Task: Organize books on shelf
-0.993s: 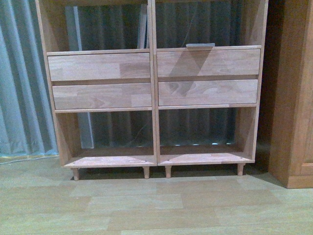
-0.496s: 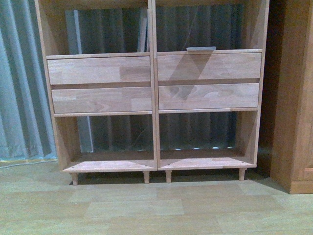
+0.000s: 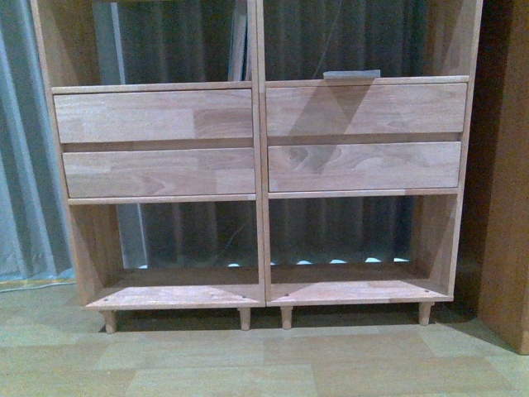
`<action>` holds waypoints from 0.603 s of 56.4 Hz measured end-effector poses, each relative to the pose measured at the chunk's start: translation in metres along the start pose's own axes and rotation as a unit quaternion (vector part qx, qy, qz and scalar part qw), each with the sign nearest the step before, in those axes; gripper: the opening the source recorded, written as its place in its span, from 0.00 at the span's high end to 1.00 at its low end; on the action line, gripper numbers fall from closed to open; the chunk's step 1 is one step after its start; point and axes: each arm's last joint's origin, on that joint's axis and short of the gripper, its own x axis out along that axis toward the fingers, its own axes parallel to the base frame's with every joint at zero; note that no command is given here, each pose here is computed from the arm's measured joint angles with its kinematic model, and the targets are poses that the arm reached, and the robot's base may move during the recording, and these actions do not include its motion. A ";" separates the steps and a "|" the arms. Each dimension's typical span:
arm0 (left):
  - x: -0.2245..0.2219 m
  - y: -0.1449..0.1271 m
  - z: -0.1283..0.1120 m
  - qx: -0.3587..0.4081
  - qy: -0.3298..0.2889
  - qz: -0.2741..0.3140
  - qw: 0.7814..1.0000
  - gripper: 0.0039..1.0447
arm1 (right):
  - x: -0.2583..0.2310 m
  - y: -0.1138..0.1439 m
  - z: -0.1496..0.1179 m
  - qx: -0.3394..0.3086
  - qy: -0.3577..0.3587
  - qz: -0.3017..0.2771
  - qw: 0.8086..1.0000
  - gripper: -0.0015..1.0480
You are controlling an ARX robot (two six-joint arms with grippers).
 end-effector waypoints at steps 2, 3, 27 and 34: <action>0.000 0.000 0.000 0.000 0.000 0.000 1.000 0.06 | 0.000 0.000 0.000 0.000 0.000 0.000 1.000 0.07; 0.000 0.000 0.000 0.000 0.000 0.000 1.000 0.06 | 0.000 0.000 0.000 0.000 0.000 0.000 1.000 0.07; 0.000 0.000 0.000 0.000 0.000 0.000 1.000 0.06 | 0.000 0.000 0.000 0.000 0.000 0.000 1.000 0.07; 0.000 0.000 0.000 0.000 0.000 0.000 1.000 0.06 | 0.000 0.000 0.000 0.000 0.000 0.000 1.000 0.07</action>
